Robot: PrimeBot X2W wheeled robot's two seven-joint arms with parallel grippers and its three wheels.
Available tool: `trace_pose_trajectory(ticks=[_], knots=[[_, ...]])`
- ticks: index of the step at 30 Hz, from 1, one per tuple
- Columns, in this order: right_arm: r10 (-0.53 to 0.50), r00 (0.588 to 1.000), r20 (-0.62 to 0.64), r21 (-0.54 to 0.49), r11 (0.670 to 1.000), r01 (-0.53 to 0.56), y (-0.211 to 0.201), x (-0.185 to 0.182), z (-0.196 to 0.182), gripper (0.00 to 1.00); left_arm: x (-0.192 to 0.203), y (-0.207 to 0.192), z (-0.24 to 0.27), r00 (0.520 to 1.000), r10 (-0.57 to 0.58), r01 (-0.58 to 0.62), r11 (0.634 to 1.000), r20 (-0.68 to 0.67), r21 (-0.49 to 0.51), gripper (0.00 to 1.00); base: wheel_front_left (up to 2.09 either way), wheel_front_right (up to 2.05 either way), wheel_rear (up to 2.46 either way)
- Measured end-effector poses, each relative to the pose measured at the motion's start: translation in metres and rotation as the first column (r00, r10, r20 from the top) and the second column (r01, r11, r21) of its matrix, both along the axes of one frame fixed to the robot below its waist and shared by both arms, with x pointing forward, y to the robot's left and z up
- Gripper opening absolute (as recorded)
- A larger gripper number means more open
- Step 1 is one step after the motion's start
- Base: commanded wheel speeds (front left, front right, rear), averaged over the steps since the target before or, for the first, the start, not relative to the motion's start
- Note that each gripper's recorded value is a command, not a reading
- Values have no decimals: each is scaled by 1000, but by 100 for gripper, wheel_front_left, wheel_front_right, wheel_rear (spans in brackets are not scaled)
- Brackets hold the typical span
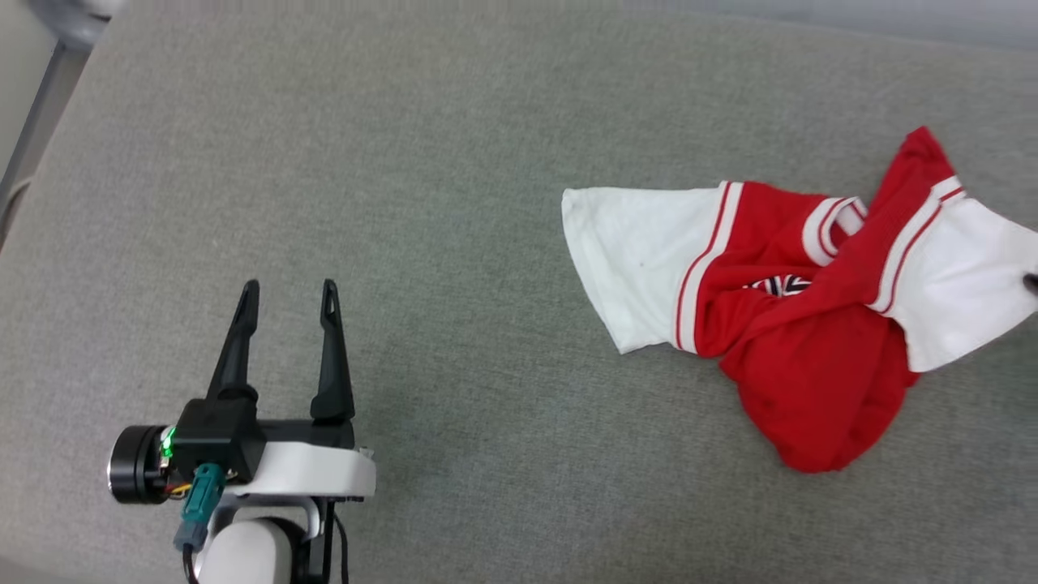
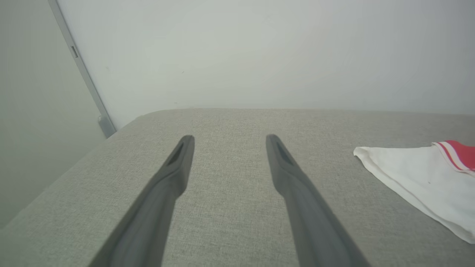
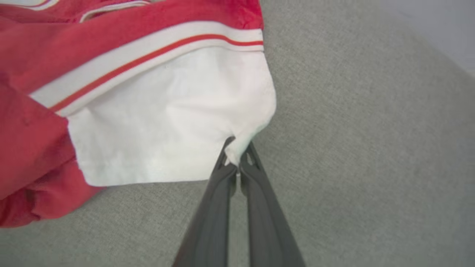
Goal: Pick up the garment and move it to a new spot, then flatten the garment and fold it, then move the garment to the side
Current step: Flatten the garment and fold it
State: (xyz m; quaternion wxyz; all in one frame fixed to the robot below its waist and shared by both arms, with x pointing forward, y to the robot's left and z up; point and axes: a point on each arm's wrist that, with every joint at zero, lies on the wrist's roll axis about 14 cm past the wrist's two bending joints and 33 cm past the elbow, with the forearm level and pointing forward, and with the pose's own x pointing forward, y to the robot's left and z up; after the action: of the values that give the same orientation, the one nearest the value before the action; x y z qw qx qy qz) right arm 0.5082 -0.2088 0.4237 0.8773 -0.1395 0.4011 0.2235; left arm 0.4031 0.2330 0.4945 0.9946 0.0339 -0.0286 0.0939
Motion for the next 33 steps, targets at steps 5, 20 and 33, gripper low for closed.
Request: trace_pose_trajectory(ticks=[5,20,33], knots=[[-57,995,79,42,998,54,-22,-28,24,0,-9,-3,12,999,-14,14,1000,33,3,100,0,0,0],[-268,959,97,148,956,252,-61,-116,24,0,33,-36,78,939,-306,287,949,161,127,100,0,0,0],[-284,954,98,160,950,267,-55,-120,18,0,114,-107,83,761,-601,631,773,-247,65,100,0,0,0]])
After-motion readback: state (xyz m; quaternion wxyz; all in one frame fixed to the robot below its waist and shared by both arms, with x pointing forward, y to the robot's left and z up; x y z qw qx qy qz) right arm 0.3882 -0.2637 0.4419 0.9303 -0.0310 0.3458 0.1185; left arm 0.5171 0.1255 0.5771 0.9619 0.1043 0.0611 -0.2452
